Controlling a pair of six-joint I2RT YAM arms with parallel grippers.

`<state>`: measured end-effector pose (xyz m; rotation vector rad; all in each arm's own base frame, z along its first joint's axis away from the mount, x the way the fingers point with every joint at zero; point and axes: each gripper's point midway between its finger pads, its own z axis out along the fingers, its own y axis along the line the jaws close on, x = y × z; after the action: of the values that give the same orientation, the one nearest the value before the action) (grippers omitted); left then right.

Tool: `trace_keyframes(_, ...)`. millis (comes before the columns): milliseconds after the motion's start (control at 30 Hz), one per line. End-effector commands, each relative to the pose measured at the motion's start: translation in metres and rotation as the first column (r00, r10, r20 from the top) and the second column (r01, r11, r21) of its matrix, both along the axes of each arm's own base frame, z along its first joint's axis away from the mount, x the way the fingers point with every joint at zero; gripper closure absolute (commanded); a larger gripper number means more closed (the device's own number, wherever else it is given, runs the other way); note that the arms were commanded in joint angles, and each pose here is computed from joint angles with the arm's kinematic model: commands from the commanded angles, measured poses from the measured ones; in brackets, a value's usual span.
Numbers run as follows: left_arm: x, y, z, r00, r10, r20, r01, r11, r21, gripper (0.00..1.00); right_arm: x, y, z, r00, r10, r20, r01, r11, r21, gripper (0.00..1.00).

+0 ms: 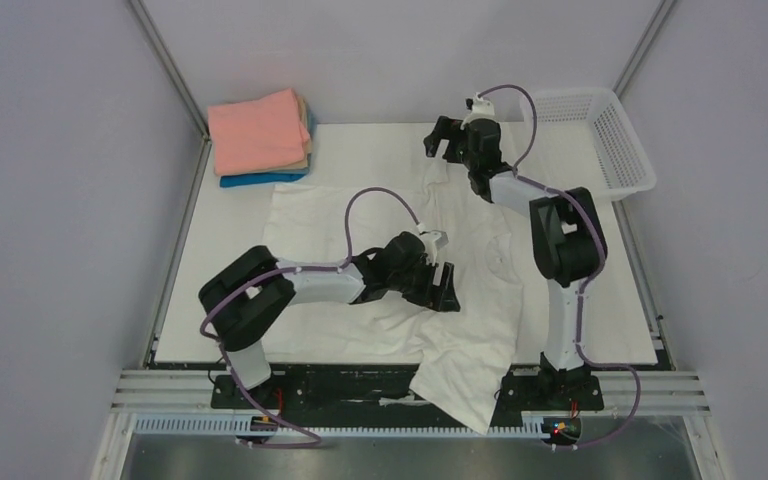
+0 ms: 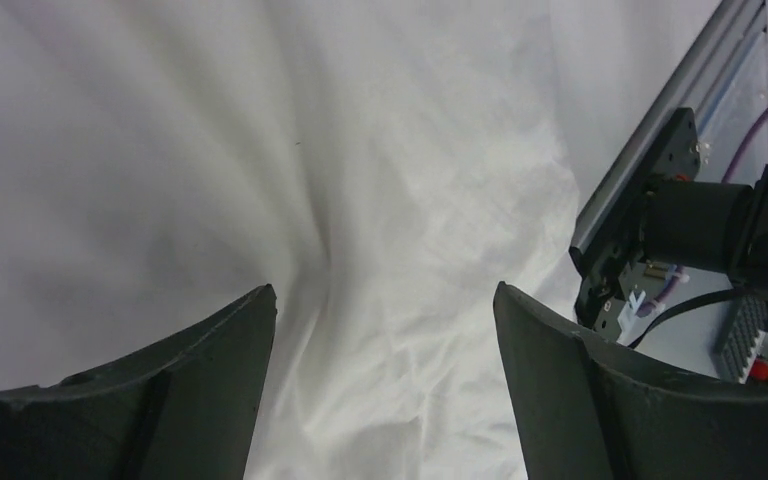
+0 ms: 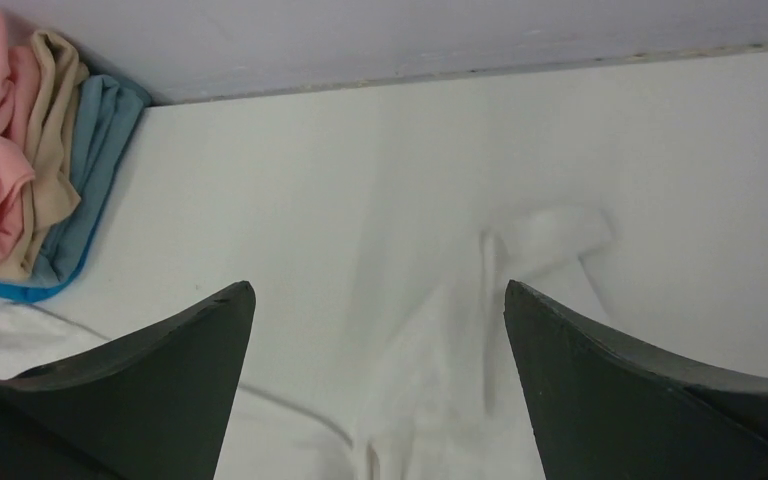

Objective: Fold and stack the t-shirts
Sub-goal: Flatten out the tshirt

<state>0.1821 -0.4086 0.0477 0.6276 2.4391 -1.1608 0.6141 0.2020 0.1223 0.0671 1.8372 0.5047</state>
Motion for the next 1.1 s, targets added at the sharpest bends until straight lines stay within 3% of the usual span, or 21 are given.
trace_keyframes(0, 0.034, 0.032, 0.051, 0.970, 0.157, 0.183, -0.169, 0.985, 0.048, 0.14, -0.072, -0.055, 0.047, 0.993, -0.116, -0.004, 0.114, 0.979, -0.167, 0.02)
trace_keyframes(67, 0.045, 0.060, 0.064, 0.930, 0.272, 0.247, -0.295, 0.953, 0.062, 0.14, -0.113, -0.083, 0.029, 0.977, -0.205, -0.059, 0.191, 0.963, -0.189, 0.02)
trace_keyframes(200, 0.070, 0.141, 0.068, 0.799, 0.512, 0.316, -0.571, 0.810, 0.130, 0.14, -0.185, -0.089, -0.008, 0.974, -0.148, -0.173, 0.117, 0.977, -0.177, 0.02)
trace_keyframes(300, 0.082, 0.196, 0.047, 0.723, 0.634, 0.272, -0.687, 0.699, 0.197, 0.14, -0.222, -0.086, -0.032, 0.963, -0.111, -0.244, 0.085, 0.990, -0.114, 0.02)
trace_keyframes(367, 0.091, 0.218, 0.031, 0.694, 0.688, 0.211, -0.720, 0.664, 0.202, 0.14, -0.237, -0.078, -0.042, 0.966, -0.056, -0.252, 0.038, 0.996, -0.077, 0.02)
trace_keyframes(533, 0.111, 0.245, 0.000, 0.646, 0.753, 0.127, -0.755, 0.607, 0.247, 0.14, -0.237, -0.076, -0.063, 0.941, -0.047, -0.335, 0.006, 0.993, -0.122, 0.02)
trace_keyframes(833, 0.142, 0.263, -0.044, 0.574, 0.819, 0.028, -0.779, 0.535, 0.328, 0.14, -0.207, -0.106, -0.114, 0.864, -0.223, -0.450, 0.128, 0.964, -0.232, 0.02)
trace_keyframes(1067, 0.173, 0.248, -0.063, 0.579, 0.811, -0.085, -0.755, 0.573, 0.319, 0.14, -0.164, -0.136, -0.124, 0.832, -0.310, -0.460, 0.231, 0.948, -0.220, 0.02)
